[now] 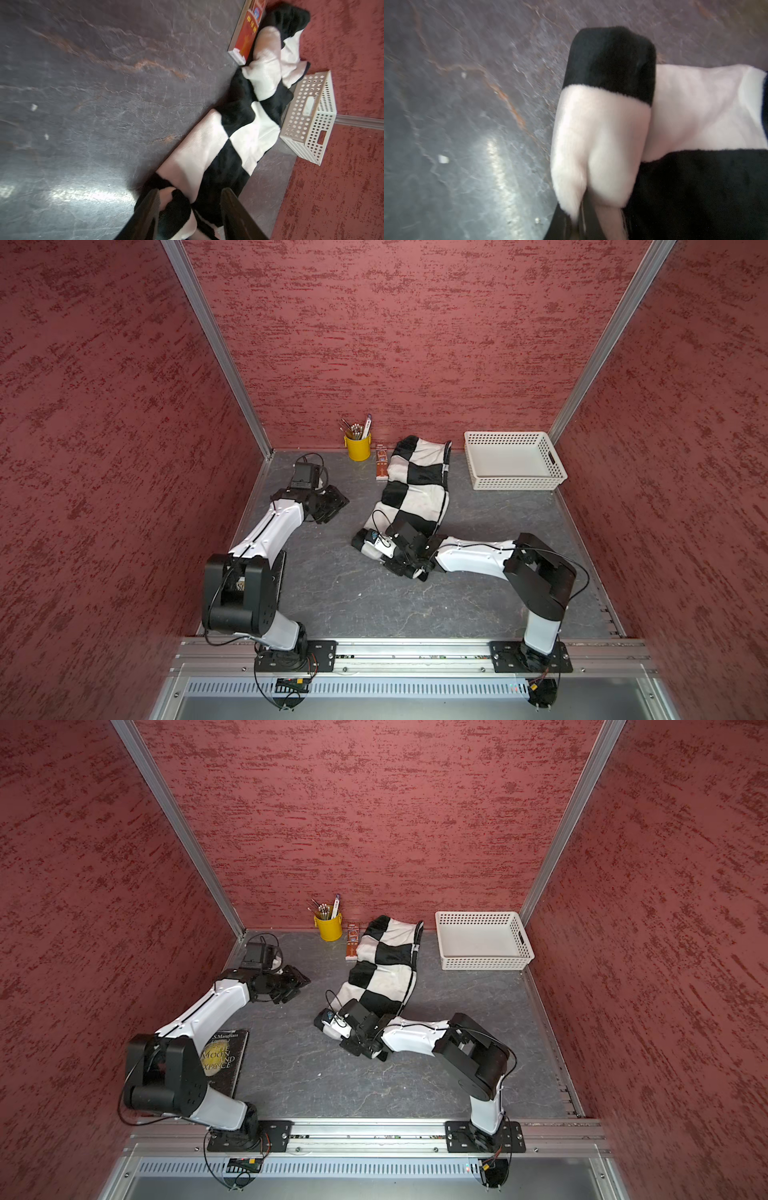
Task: Roll up the pillowcase
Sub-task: Roll the pillowcase at the center of the board.
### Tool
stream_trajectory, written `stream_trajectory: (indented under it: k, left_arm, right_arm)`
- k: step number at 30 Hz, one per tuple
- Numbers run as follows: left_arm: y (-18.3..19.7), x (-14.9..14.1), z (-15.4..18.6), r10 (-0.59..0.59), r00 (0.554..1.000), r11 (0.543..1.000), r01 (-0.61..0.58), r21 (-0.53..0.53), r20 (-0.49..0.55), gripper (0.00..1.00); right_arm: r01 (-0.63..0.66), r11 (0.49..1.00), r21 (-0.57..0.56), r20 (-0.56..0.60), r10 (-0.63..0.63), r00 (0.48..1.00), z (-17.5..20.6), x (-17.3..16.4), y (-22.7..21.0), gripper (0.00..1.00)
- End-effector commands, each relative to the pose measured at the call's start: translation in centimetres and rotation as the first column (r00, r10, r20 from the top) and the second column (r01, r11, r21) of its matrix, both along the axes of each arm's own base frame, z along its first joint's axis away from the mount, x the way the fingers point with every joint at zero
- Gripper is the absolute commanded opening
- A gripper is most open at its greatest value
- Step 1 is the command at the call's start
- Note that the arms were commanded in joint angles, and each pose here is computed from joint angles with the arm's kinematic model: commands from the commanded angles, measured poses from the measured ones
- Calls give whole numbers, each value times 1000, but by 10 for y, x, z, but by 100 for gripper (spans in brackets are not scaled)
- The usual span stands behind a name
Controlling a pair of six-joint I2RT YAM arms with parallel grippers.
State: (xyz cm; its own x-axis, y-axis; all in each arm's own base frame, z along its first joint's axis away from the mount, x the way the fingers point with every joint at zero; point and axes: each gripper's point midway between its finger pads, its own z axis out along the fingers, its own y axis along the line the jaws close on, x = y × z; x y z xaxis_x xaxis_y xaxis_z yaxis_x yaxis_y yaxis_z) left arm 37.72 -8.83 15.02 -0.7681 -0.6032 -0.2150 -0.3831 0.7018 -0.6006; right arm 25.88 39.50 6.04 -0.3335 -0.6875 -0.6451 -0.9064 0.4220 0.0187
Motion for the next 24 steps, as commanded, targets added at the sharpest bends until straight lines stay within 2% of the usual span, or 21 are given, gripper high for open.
stream_trajectory:
  k: [1, 5, 9, 16, 20, 24]
  left_arm:
    - [-1, -25, -7, -46, 999, 999, 46, 17, -26, 52]
    - [-7, -44, -9, -72, 997, 997, 73, 16, -14, 51]
    - [-23, -64, -15, -122, 993, 992, 122, 31, -12, 51]
    - [-67, -92, -39, -243, 969, 969, 244, 40, -39, 48]
    - [-84, -86, -46, -269, 962, 962, 271, 32, -39, 47]
    - [-94, -66, -43, -268, 963, 962, 269, 41, -25, 46]
  right_arm:
    - [28, 992, 124, -230, 1, 973, 20, -17, 10, 0]
    - [90, 984, 156, -365, -27, 930, 9, -5, -1, 0]
    - [170, 965, 199, -508, -47, 860, -3, 13, -14, 0]
    - [274, 927, 255, -643, -50, 764, -7, 51, -27, 0]
    - [311, 919, 240, -686, -66, 725, -12, 69, -34, 0]
    - [290, 930, 226, -699, -53, 713, -14, 77, -31, 7]
